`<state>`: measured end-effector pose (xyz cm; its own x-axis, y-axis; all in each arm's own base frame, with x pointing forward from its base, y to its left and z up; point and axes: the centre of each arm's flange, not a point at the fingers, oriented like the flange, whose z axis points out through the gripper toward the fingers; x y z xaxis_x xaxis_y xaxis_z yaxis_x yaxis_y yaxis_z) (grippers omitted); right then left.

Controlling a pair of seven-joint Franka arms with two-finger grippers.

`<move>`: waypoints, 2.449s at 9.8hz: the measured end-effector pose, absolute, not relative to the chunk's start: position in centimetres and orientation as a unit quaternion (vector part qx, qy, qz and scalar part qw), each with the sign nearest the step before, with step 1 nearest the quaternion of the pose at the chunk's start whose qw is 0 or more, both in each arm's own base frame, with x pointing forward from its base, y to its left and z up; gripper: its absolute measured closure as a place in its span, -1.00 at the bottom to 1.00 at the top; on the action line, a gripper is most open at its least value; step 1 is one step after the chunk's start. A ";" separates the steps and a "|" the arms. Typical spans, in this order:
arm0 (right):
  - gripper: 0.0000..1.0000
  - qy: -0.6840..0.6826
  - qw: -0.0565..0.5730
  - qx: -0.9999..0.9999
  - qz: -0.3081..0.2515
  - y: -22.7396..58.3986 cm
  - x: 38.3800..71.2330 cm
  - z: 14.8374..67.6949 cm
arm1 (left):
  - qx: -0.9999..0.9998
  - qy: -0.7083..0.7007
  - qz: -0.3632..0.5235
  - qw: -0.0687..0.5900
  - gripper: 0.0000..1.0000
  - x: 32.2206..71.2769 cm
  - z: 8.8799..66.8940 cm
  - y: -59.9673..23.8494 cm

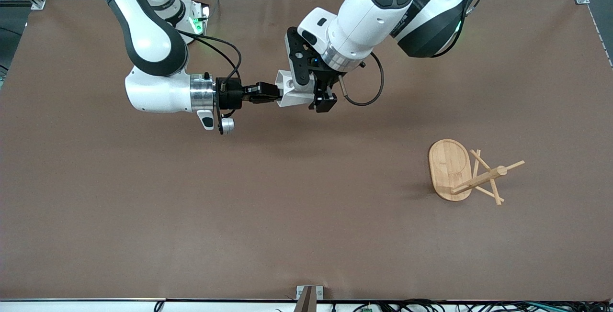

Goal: Hang cup on rack
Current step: 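Close the left gripper on the cup while the right gripper releases, then carry the cup with the left gripper while the right gripper withdraws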

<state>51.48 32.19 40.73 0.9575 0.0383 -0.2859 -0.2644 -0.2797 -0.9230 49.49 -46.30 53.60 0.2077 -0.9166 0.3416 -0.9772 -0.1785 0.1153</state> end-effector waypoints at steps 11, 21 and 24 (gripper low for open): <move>-0.56 0.085 0.588 -0.798 0.104 29.8 52.4 43.3 | 0.788 -0.595 0.057 0.147 -0.52 52.1 52.7 -42.0; -1.00 0.156 0.056 -0.986 -0.018 -3.2 56.3 52.2 | 0.963 -0.252 -0.027 0.091 -0.52 58.4 55.1 -25.0; -1.00 0.168 0.043 -0.985 -0.016 -6.2 54.3 63.7 | 0.975 -0.215 -0.032 0.044 -0.52 59.5 55.1 -20.1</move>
